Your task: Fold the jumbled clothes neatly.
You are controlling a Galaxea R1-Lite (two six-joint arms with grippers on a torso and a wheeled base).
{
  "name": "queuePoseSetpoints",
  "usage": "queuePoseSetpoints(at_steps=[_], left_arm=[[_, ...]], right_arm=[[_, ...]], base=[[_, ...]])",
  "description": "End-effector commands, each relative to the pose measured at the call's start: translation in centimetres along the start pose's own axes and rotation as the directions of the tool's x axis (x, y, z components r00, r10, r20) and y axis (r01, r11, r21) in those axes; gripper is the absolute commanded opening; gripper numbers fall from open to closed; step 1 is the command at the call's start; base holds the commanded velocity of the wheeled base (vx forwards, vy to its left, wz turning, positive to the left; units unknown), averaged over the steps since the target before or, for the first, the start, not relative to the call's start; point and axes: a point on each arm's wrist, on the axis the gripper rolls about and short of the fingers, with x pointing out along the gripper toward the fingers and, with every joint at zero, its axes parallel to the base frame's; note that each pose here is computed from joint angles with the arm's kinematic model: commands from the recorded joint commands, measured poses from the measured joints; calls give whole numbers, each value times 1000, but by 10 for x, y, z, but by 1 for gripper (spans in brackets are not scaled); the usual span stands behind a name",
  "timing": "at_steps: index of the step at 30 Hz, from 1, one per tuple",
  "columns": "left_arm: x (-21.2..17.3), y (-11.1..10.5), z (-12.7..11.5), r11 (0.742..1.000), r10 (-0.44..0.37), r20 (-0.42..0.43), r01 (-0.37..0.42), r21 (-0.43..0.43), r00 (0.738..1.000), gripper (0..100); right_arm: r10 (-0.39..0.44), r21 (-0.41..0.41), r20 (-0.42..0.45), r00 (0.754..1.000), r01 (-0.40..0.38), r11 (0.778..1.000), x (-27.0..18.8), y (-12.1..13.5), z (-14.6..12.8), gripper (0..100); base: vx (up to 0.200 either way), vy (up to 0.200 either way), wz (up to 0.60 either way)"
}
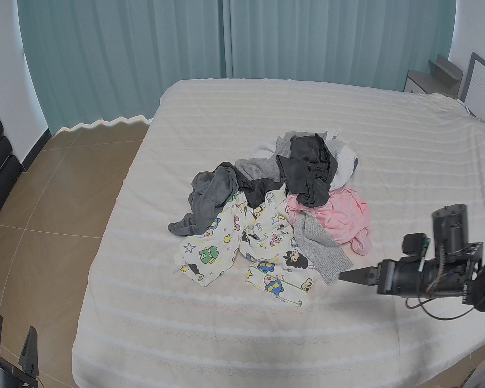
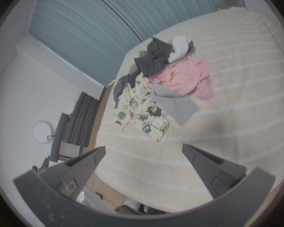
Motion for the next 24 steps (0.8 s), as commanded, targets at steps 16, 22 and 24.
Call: queuePoseSetpoints(at_steps=[16,22,24], left_arm=[[0,1,-5,1000,1,2,-1,-1,1000,100],[0,1,-5,1000,1,2,-1,-1,1000,100],[0,1,-5,1000,1,2,-1,-1,1000,100]], right_arm=[[-122,32,-98,988,126,992,177,4,-42,100],[-131,44,-84,988,135,990,179,1,-36,100],[-139,50,-93,986,144,988,182,-2,-39,100]], base=[[0,0,0],[0,0,0],[0,0,0]])
